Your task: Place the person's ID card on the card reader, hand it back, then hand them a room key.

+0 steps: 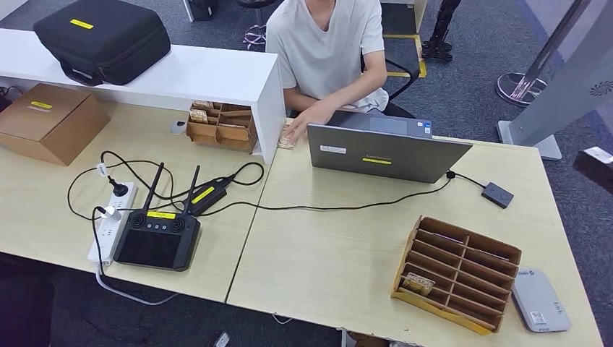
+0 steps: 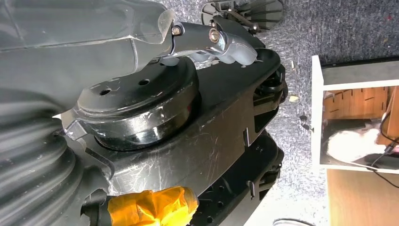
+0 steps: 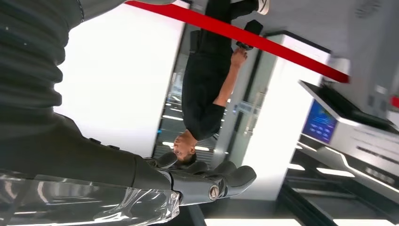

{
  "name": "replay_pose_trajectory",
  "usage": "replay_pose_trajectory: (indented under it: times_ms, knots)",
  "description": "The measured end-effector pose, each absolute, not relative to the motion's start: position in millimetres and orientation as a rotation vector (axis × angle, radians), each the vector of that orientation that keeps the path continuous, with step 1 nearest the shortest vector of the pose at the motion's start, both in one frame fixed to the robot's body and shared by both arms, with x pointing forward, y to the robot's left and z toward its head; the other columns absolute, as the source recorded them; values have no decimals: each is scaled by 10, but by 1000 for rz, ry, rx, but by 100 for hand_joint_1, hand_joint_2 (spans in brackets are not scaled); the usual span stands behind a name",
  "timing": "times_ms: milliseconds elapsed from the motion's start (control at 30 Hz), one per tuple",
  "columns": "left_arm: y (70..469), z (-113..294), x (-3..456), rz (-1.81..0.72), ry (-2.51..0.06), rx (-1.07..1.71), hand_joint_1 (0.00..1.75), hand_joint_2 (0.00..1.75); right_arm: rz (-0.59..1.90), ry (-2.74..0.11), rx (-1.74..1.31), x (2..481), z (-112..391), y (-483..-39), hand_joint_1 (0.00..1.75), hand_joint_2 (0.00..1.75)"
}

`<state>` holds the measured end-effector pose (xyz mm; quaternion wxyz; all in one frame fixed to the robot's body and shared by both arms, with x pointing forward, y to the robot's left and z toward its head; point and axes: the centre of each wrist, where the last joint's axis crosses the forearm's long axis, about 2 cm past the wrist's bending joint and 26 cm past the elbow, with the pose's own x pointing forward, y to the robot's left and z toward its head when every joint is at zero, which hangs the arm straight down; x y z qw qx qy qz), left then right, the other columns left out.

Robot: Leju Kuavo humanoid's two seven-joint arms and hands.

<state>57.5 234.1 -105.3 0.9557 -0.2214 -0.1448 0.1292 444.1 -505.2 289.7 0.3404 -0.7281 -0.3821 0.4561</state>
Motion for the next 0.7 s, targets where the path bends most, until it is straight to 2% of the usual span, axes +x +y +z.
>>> replay_pose_trajectory:
  times_ms: [233, 700]
  knots:
    - [2344, -1057, 550, 269, -304, -449, 0, 175, 1196, -768, -1885, 4043, 2680, -5681, 0, 175]
    - [2346, -1059, 535, 275, -311, -451, 0, 175, 1178, -391, -1730, 3491, 2354, -6275, 0, 175]
